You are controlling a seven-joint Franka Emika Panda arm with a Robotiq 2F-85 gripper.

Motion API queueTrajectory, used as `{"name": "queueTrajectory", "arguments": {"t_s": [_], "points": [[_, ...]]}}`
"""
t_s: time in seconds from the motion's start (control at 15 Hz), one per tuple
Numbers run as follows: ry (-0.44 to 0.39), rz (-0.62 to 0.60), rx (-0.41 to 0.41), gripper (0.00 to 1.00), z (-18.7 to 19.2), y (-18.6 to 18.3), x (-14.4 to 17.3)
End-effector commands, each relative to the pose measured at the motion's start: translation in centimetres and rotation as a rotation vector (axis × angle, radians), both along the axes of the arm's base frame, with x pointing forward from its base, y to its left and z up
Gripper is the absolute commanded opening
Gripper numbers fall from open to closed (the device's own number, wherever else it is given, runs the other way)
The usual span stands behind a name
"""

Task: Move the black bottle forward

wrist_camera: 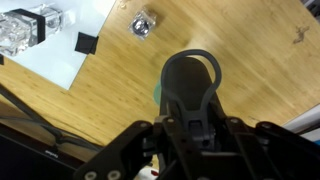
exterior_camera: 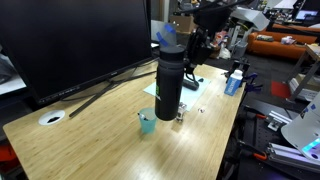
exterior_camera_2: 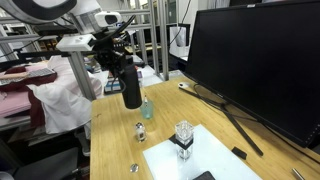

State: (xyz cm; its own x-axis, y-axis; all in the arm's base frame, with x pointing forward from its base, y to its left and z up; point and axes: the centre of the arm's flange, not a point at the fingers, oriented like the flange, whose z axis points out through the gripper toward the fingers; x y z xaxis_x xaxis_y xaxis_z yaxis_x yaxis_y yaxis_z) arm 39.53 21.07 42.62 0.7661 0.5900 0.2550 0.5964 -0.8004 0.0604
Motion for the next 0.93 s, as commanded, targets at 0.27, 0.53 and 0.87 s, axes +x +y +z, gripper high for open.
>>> {"name": "queueTrajectory", "arguments": {"t_s": [0.27, 0.53, 0.87], "points": [[0.091, 0.163, -0.020, 0.08, -3.5, 0.5, -5.0], [0.159, 0.171, 0.019, 0.08, -7.2, -1.0, -4.0], [0.221, 0.190, 0.075, 0.08, -9.6, -2.0, -3.1]]}}
